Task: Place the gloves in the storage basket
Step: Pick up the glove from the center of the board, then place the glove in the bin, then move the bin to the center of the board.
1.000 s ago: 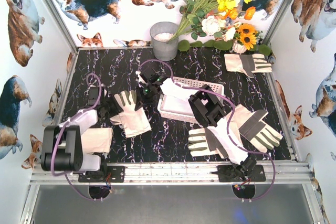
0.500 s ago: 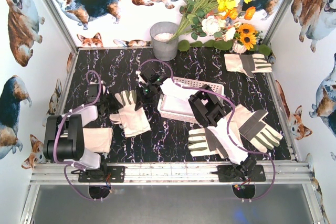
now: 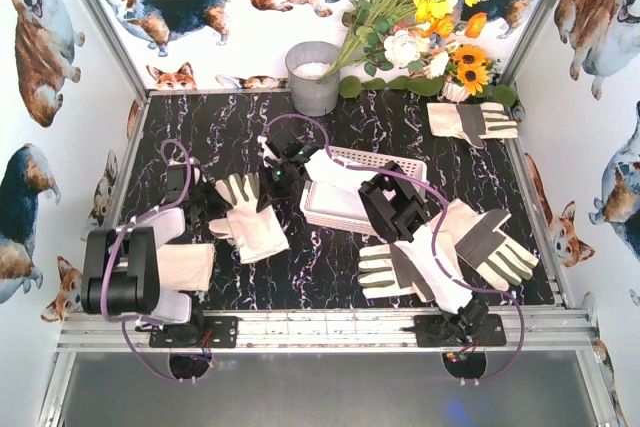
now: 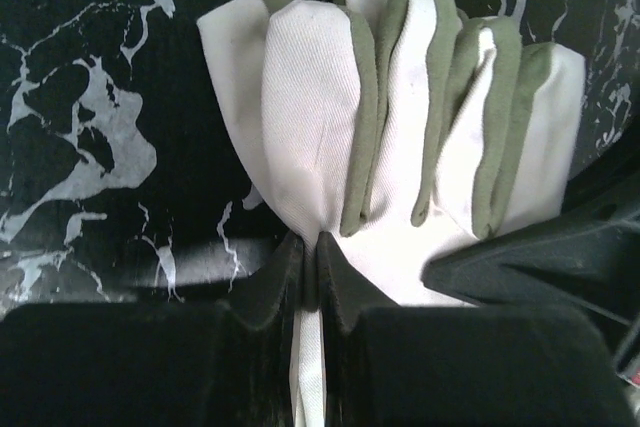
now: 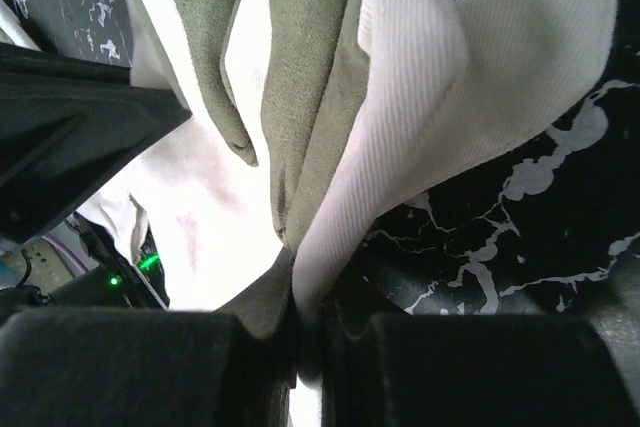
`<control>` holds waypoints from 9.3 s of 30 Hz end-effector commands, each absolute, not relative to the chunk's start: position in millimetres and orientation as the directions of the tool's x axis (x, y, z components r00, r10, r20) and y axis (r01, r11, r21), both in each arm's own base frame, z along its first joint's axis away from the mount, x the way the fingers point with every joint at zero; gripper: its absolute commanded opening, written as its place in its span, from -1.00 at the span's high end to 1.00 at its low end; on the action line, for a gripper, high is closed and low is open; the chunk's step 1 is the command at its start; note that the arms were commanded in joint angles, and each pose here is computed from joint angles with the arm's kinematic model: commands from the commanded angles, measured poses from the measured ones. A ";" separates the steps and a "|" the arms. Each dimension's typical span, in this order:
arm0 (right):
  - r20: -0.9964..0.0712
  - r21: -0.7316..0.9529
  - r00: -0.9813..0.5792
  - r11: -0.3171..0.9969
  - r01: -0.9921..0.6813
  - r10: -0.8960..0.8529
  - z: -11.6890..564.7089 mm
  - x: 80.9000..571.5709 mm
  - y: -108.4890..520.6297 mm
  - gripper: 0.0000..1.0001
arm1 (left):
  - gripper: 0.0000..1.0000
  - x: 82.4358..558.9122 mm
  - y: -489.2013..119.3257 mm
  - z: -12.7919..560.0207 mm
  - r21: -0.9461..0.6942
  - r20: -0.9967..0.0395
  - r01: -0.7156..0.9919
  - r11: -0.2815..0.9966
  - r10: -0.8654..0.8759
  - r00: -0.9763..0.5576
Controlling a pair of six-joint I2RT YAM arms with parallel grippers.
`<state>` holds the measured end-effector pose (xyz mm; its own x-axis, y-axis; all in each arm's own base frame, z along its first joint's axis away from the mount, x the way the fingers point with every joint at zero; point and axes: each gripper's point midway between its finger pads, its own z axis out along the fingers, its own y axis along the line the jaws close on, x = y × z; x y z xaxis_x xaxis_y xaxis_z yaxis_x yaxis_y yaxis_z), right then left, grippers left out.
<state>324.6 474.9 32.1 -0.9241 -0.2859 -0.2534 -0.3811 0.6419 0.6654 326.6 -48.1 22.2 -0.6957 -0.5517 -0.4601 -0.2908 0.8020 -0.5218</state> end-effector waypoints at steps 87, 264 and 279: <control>-0.661 0.523 -0.656 0.403 -0.751 -0.364 241.8 250.4 322.1 1.00 | -0.71 237.0 -216.4 243.5 -0.831 -0.545 0.514 0.214 -0.501 -0.673; -0.703 0.048 -0.548 0.739 -0.672 -0.453 92.1 414.9 273.0 0.13 | 0.19 305.1 -247.5 64.1 -0.528 -0.649 0.063 0.847 -0.355 -0.673; -0.688 0.203 -0.549 0.599 -0.774 -0.476 75.0 396.8 306.2 0.35 | 0.31 314.7 -236.1 60.2 -0.511 -0.660 0.059 0.858 -0.347 -0.666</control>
<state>393.5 280.2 57.7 -0.6042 -0.4903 -0.6281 -0.7146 0.6822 0.1548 304.8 -235.1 53.7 -0.6855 -0.3539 -0.6363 0.0317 0.8586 -0.5117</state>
